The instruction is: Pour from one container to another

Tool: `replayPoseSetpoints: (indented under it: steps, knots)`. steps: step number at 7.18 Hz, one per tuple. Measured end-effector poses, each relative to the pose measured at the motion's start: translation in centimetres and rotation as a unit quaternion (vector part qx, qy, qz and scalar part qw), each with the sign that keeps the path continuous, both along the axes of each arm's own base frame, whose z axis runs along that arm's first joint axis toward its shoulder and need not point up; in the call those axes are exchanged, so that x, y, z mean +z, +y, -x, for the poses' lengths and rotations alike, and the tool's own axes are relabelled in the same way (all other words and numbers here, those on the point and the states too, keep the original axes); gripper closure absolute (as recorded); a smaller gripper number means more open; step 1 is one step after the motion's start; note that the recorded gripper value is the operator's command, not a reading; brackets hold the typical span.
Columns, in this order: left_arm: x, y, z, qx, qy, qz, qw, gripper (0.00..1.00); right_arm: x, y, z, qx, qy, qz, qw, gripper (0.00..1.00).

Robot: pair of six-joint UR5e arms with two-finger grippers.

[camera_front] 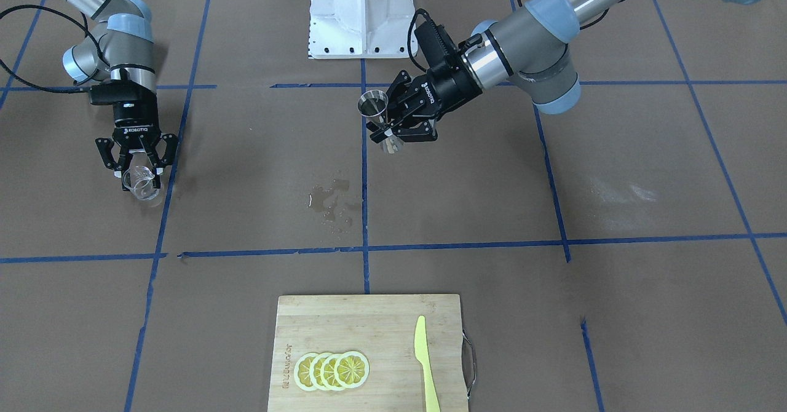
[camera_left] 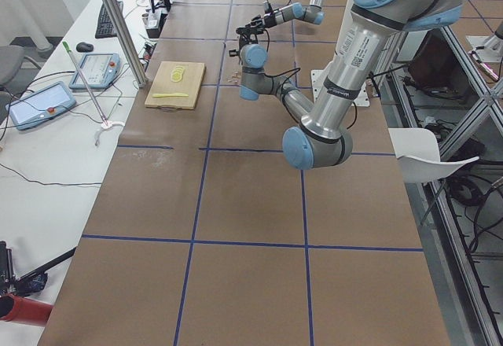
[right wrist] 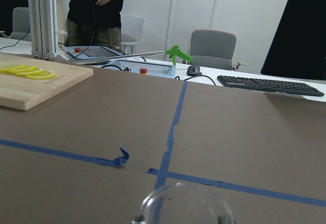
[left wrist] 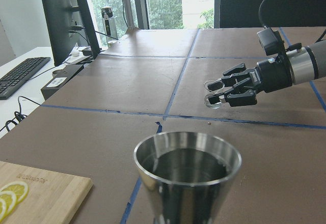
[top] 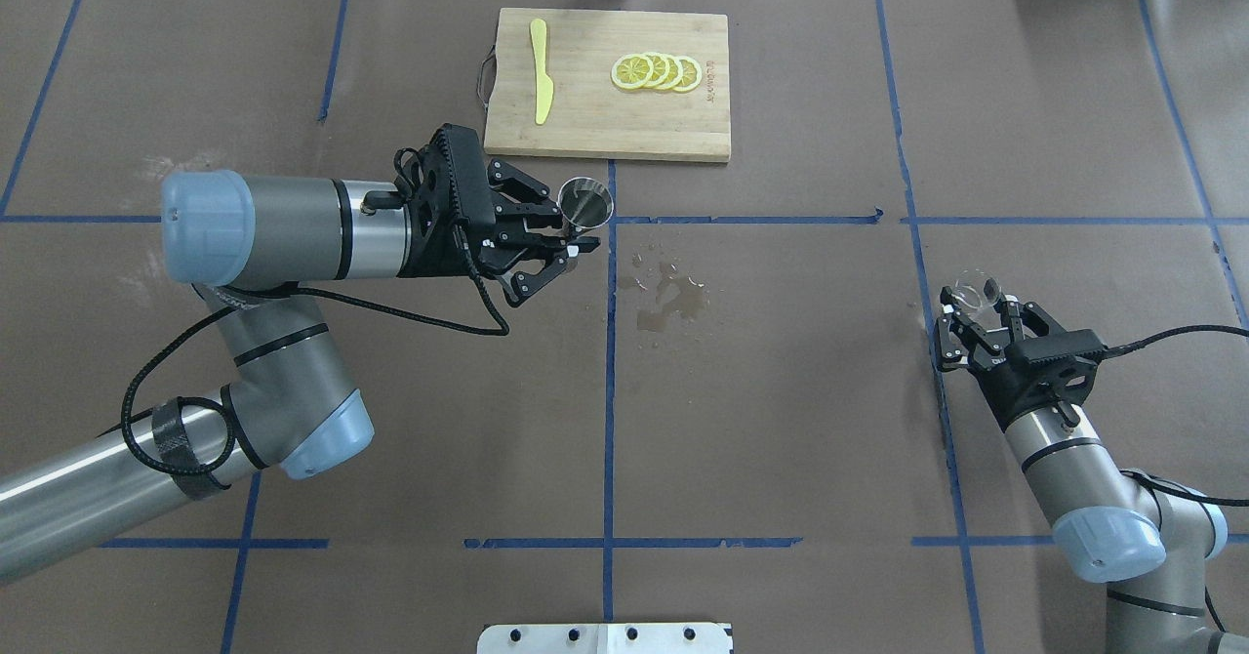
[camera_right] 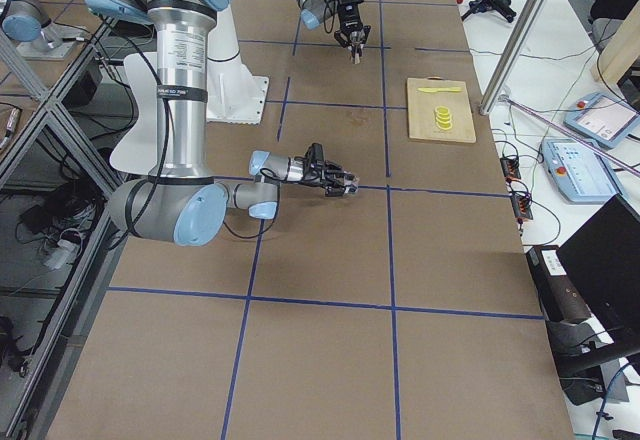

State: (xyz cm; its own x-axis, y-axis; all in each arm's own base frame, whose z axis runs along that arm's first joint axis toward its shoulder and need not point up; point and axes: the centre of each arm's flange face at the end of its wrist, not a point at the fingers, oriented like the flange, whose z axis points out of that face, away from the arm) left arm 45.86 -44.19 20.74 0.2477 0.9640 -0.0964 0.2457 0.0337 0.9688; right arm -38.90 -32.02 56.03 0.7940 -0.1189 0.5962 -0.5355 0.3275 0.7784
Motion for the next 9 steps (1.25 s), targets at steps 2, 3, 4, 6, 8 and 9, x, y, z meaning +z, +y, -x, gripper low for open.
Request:
replayPoseSetpoints:
  steps: [2,3,4,6,8,9]
  knots:
    - [0.0,0.0,0.0,0.000,-0.001,0.000,1.0000,1.00,-0.2,0.3,0.3,-0.003,-0.004,-0.001,1.0000,0.73]
    - [0.1,0.0,0.0,0.000,-0.001,0.001,1.0000,1.00,-0.4,0.4,0.5,-0.003,-0.006,-0.002,1.0000,0.73]
    - [0.1,0.0,0.0,0.000,-0.001,0.001,1.0000,1.00,-0.4,0.6,0.6,-0.001,-0.008,-0.003,1.0000,0.72]
    - [0.1,0.0,0.0,0.000,-0.001,0.000,1.0000,1.00,-0.5,0.9,0.9,-0.001,-0.012,-0.003,0.9999,0.67]
    - [0.1,0.0,0.0,0.000,-0.001,0.001,1.0000,1.00,-0.5,1.2,1.1,-0.003,-0.017,-0.002,0.9998,0.64]
    - [0.1,0.0,-0.1,0.000,-0.001,0.001,1.0000,1.00,-0.5,1.2,1.1,-0.003,-0.021,-0.001,0.9998,0.60]
